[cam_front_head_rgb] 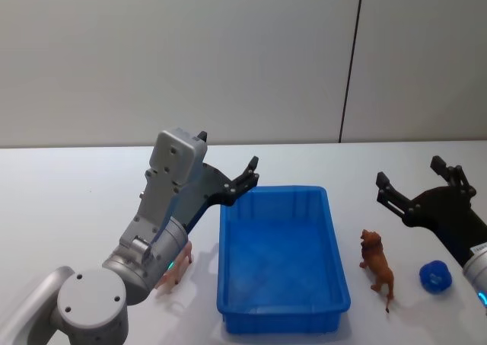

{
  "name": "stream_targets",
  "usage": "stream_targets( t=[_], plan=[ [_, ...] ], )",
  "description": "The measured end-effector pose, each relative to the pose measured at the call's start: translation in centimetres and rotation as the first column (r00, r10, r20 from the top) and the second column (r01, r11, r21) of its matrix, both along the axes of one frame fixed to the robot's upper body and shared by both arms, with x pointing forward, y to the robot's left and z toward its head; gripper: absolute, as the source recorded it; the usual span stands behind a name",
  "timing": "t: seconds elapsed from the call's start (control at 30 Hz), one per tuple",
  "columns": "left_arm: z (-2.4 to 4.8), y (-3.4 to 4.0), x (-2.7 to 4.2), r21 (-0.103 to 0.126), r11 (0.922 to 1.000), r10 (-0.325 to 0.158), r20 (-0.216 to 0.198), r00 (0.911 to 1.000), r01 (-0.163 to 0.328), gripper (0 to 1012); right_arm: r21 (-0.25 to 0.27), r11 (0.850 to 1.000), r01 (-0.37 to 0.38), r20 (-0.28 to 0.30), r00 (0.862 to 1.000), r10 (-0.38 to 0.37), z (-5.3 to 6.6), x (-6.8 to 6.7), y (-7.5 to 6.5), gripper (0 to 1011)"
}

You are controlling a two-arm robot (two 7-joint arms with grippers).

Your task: Pick up the two dolls from the table and place them into the box.

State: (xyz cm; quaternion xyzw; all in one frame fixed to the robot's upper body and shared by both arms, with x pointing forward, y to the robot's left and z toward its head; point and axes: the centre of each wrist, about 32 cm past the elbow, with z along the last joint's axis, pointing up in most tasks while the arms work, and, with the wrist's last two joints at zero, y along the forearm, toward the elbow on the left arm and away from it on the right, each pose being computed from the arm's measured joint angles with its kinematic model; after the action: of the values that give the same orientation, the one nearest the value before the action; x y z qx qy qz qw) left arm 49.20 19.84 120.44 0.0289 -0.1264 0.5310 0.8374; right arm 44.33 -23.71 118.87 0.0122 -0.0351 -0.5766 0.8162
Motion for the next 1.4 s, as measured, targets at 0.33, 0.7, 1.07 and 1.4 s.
stream_targets(
  t=[0.33,0.7,1.07,1.4],
  plan=[
    [0.00,0.00,0.00,0.000,1.0000,0.000,0.000,1.0000,0.000,1001,0.000,1.000,0.000,0.000,1.000,0.000,0.0,0.0,0.0,1001],
    [0.00,0.00,0.00,0.000,1.0000,0.000,0.000,1.0000,0.000,1001,-0.001,1.000,0.000,-0.001,1.000,0.000,0.0,0.0,-0.1,1001],
    [0.00,0.00,0.00,0.000,1.0000,0.000,0.000,1.0000,0.000,1001,-0.025,1.000,0.004,-0.064,0.998,-0.005,-0.7,-0.2,-1.5,1001],
    [0.00,0.00,0.00,0.000,1.0000,0.000,0.000,1.0000,0.000,1001,-0.076,0.997,0.015,-0.160,0.987,-0.027,-1.8,-0.4,-3.9,1001]
  ],
)
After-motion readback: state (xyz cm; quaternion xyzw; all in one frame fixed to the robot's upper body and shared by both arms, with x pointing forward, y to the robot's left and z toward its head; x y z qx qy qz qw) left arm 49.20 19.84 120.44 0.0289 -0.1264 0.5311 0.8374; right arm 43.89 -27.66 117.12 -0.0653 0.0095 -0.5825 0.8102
